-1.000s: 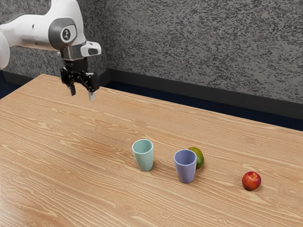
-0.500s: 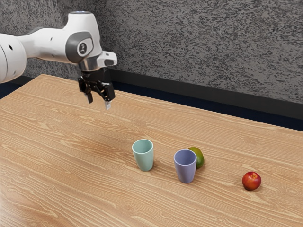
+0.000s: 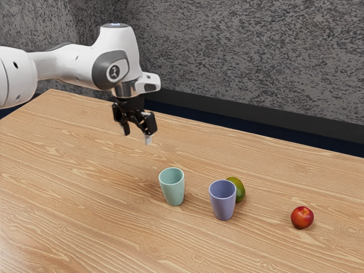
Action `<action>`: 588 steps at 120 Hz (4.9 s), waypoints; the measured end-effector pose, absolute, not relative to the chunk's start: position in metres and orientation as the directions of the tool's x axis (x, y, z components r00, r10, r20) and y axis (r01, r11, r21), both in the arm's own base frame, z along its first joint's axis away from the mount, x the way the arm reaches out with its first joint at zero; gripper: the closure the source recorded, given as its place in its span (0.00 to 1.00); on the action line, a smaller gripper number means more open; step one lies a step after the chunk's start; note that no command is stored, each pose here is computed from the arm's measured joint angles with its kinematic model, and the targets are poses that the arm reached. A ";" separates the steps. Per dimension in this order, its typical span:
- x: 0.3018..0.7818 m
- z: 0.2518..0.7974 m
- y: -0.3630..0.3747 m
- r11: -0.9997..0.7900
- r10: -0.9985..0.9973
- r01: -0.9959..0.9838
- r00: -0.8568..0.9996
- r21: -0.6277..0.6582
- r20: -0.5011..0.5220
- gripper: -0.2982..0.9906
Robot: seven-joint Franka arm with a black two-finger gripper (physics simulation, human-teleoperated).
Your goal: Place the left cup onto the right cup
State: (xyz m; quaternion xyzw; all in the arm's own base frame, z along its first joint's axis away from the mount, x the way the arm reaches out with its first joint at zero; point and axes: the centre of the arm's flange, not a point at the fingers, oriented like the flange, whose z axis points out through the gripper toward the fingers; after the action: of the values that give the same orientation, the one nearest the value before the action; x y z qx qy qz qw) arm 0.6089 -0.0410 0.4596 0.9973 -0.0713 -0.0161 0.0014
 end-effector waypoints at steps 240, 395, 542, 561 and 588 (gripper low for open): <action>0.627 0.313 -0.088 -0.999 0.033 0.031 0.991 -0.017 -0.129 0.34; 0.629 0.361 -0.103 -1.000 0.004 0.003 0.999 -0.017 -0.051 0.84; 0.635 0.479 -0.184 -0.993 -0.121 -0.121 0.993 -0.002 -0.013 0.84; 0.635 0.475 -0.204 -0.989 -0.150 -0.150 0.989 -0.001 -0.015 0.84; 0.633 0.472 -0.223 -0.984 -0.178 -0.178 0.984 0.000 -0.015 0.84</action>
State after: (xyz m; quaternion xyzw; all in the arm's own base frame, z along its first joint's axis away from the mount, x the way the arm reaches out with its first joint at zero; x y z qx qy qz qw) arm 0.6329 -0.2232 0.4715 0.9960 -0.0892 -0.0076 -0.0006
